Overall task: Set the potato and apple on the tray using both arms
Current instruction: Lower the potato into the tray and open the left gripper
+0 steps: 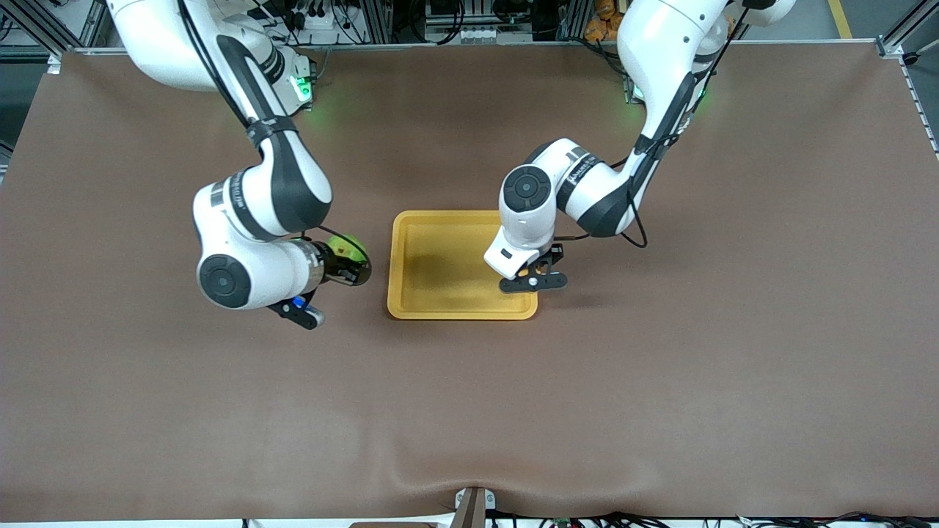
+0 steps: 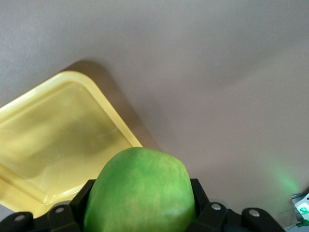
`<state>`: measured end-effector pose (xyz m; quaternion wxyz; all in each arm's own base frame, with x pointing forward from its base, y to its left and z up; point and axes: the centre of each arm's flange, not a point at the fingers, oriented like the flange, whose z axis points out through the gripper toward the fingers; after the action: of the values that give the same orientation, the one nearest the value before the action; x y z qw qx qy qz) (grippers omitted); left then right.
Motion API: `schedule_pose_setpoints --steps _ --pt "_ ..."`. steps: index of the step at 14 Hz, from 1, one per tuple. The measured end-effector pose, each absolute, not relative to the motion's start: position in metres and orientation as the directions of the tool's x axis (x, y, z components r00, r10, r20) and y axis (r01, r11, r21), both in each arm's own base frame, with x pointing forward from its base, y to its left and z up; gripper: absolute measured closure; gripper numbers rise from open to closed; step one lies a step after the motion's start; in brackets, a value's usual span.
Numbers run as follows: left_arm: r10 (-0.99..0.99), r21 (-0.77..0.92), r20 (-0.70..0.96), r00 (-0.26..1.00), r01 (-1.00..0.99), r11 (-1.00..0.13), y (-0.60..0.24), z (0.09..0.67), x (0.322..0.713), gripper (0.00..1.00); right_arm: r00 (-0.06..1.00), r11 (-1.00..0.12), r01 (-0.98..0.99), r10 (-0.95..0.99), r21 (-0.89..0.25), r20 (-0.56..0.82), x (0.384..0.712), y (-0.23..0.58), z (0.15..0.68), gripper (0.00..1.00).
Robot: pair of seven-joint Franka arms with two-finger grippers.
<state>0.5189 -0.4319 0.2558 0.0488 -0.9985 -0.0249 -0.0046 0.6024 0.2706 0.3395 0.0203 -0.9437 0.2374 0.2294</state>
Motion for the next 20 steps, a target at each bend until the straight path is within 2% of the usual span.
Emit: schedule_pose_setpoints --steps 12,14,16,19,20 --pt "0.025 -0.089 -0.017 1.0 0.023 -0.996 -0.445 0.216 0.507 0.53 0.763 -0.841 -0.54 -0.509 0.04 -0.399 0.571 0.347 0.285 0.19" --pt "0.026 -0.089 -0.016 1.0 0.025 -0.996 -0.446 0.216 0.507 0.49 0.761 -0.836 -0.547 -0.516 0.039 -0.394 0.567 0.354 0.275 0.19" --pt "0.026 -0.088 -0.016 1.0 0.025 -0.996 -0.446 0.216 0.507 0.34 0.763 -0.832 -0.554 -0.523 0.032 -0.379 0.565 0.358 0.262 0.19" --pt "0.028 -0.084 -0.011 1.0 0.027 -0.996 -0.446 0.219 0.51 0.05 0.764 -0.827 -0.562 -0.532 0.031 -0.365 0.561 0.365 0.239 0.19" --pt "0.032 -0.079 -0.006 0.999 0.031 -0.996 -0.446 0.222 0.513 0.0 0.765 -0.826 -0.562 -0.533 0.029 -0.361 0.559 0.368 0.233 0.19"
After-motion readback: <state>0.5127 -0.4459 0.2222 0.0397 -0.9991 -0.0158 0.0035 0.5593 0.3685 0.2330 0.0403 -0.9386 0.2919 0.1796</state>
